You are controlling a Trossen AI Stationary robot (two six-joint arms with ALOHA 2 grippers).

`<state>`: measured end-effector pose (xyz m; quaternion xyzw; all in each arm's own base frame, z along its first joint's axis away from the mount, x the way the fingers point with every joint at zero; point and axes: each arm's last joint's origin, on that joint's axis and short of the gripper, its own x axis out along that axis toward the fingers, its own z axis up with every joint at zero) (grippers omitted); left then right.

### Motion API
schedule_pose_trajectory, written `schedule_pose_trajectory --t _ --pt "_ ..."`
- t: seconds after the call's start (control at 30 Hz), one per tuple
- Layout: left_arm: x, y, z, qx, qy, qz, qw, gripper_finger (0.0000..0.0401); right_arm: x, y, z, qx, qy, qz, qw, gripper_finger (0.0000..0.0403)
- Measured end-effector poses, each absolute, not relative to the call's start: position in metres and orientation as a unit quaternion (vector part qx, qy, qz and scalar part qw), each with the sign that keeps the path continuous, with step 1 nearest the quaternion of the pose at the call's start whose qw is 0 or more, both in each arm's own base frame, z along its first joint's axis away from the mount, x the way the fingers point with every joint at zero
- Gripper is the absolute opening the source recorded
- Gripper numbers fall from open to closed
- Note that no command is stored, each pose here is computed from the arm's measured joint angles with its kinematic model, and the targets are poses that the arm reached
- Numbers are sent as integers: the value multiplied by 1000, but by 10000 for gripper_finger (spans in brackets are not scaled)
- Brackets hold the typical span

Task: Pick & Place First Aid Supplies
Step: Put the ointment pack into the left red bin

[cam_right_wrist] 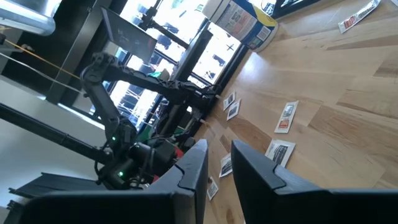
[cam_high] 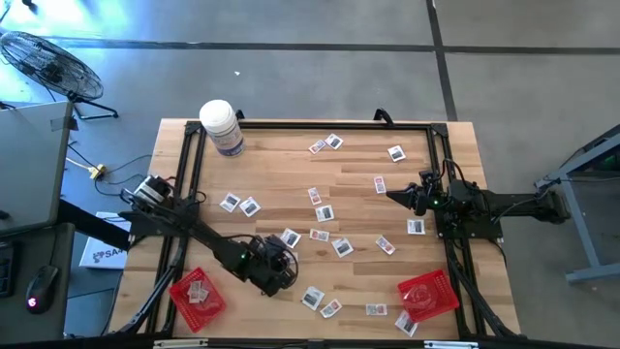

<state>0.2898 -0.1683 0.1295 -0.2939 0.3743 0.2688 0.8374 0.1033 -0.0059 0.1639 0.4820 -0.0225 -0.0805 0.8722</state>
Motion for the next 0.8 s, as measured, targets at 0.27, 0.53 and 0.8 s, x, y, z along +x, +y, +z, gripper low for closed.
schedule_pose_trajectory --t 0.27,0.53,0.8 --pt "291 -169 119 -286 378 279 835 103 103 -6 164 482 -22 -81 872 64" --pt "292 -171 118 -306 397 263 824 103 103 -6 164 482 -22 -80 872 64" --pt "293 -172 119 -270 379 258 847 103 103 -6 164 482 -22 -81 872 64"
